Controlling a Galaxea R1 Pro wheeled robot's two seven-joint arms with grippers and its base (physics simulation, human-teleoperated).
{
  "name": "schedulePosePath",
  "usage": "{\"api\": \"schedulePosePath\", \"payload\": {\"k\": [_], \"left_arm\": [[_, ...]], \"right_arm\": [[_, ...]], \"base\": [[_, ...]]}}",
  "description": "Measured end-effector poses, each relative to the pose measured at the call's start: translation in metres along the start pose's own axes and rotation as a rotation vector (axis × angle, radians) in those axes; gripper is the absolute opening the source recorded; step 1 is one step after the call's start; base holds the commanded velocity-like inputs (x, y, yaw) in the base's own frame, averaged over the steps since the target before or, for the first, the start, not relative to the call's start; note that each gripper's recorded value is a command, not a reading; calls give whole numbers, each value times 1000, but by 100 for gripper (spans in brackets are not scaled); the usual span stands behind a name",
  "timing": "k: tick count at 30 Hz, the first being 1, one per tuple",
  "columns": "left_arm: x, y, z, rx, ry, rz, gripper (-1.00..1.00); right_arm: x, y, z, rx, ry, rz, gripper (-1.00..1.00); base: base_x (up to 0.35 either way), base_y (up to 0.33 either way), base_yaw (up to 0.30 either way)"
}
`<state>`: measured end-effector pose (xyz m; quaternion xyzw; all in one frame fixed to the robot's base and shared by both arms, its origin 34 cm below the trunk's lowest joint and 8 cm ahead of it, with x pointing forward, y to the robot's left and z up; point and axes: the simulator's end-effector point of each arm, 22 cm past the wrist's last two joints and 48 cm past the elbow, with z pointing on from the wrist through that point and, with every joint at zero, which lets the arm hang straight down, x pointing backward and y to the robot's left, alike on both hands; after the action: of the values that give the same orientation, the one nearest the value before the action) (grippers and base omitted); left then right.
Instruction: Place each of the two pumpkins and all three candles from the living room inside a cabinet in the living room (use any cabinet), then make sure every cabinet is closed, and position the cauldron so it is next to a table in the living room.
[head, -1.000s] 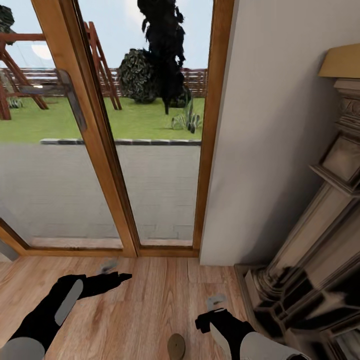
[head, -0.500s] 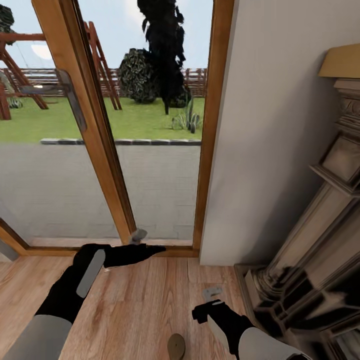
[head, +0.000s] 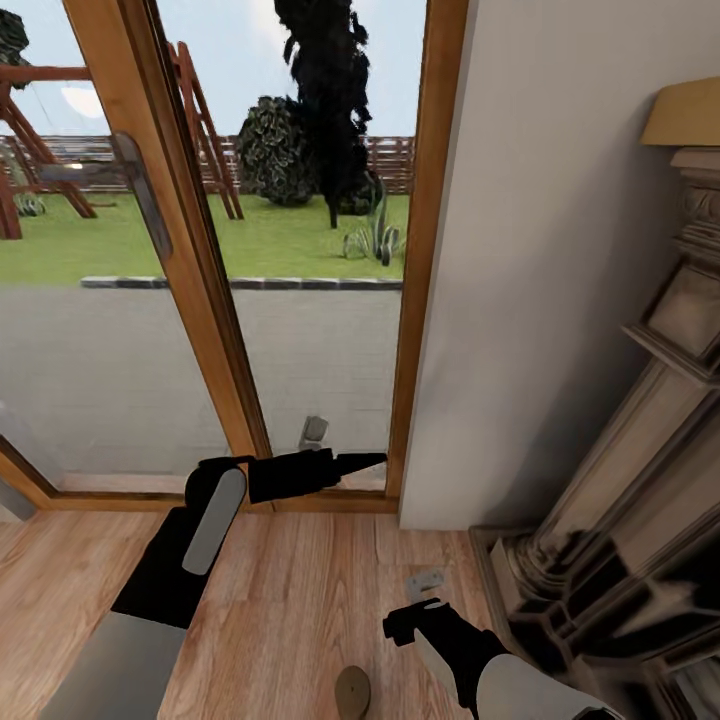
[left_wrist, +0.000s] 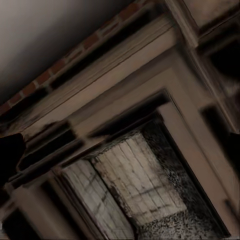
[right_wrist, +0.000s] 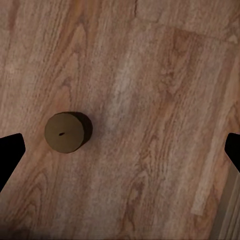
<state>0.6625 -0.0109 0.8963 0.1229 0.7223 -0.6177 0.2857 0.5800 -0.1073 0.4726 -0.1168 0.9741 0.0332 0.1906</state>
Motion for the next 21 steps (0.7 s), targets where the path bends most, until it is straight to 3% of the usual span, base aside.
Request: {"api": "schedulePosePath", "payload": {"k": [6,7,8,10,15,21], "left_arm": [[-14,11,-14,-2,-71,-7,100],[-32,21,-35,-19,-137,-15,100],[-33,24,-38,-21,-147,-18,100],[-34,37,-50,-49,-158,-23,100],[-30,49,-57,-63,-163,-21,100],[-25,59,-59,-65,-171,-22,100]], "right_arm": [[3,0,10,0,-7,-2,100],[4,1,11,-1,-7,-2,100],[5,1,13,-1,-7,-2,100],[6,6,16,-24,-8,-3,100],[11,11,25,-49,-7,-6,100],[17,12,35,-53,-9,-7,100]], "base": [[0,0,0],[0,0,0],[0,0,0],[0,0,0],[0,0,13],[0,0,228]]}}
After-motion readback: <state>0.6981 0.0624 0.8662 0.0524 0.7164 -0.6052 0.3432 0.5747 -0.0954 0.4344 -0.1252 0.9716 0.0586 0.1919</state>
